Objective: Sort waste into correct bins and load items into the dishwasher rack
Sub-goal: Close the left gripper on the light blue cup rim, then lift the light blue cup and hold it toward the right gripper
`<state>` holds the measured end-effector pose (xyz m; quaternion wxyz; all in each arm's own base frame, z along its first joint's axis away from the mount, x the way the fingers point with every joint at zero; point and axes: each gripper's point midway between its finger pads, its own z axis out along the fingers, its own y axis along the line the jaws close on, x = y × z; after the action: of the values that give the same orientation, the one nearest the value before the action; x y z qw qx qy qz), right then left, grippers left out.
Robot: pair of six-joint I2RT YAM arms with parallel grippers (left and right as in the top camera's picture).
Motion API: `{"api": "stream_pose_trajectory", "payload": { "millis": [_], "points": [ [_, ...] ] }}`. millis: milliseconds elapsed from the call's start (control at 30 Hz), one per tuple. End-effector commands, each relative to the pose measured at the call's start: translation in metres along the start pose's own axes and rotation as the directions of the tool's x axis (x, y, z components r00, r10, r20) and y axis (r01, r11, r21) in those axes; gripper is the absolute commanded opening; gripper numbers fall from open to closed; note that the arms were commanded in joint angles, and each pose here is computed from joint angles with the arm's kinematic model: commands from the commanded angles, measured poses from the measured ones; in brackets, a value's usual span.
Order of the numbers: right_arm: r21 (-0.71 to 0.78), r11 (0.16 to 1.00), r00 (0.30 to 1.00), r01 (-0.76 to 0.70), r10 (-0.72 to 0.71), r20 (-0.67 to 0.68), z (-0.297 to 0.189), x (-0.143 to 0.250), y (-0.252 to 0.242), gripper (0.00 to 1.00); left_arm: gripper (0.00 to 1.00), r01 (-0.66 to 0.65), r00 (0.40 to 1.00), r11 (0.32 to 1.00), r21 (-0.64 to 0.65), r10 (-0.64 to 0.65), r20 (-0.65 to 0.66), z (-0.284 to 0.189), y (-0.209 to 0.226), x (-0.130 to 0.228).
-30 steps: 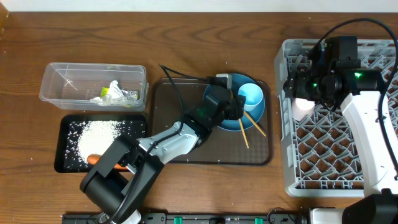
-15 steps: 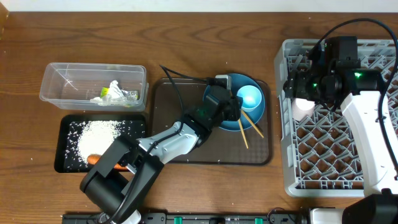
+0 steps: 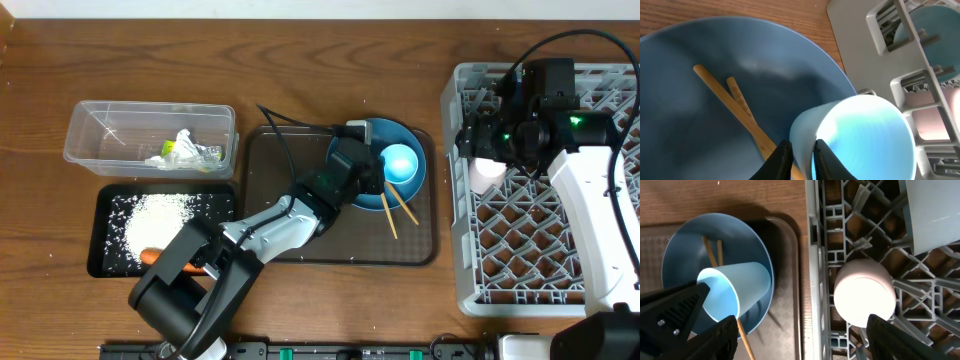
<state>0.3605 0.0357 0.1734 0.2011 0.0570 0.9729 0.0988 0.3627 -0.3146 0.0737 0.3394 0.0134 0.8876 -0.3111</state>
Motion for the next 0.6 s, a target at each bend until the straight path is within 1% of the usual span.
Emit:
{"api": "stream_pose_trajectory", "payload": {
  "millis": [0,167,400,500,567],
  "points": [
    [-0.01,1.0,1.0,0.02,-0.02,0.024,-0.007,-0.005,0.004,0.82,0.13,-0.012,1.0,1.0,-0.001,0.012,0.013,0.003,-0.002,-0.005],
    [-0.01,1.0,1.0,0.02,-0.02,0.023,-0.007,-0.005,0.004,0.82,0.06,-0.011,1.0,1.0,-0.005,0.011,0.007,0.003,-0.001,-0.003],
    [-0.006,1.0,1.0,0.02,-0.02,0.024,-0.007,-0.006,0.004,0.82,0.06,-0.012,1.0,1.0,0.007,0.012,0.019,0.003,-0.004,-0.006],
    [-0.005,1.0,1.0,0.02,-0.02,0.024,-0.007,-0.005,0.004,0.82,0.06,-0.014,0.998,0.999,0.041,0.011,0.067,-0.002,-0.014,-0.021],
    [0.01,1.0,1.0,0.017,-0.017,0.023,-0.007,-0.005,0.0,0.85,0.06,-0.012,0.994,0.998,0.064,0.005,0.109,-0.012,-0.021,-0.037]
  ]
}}
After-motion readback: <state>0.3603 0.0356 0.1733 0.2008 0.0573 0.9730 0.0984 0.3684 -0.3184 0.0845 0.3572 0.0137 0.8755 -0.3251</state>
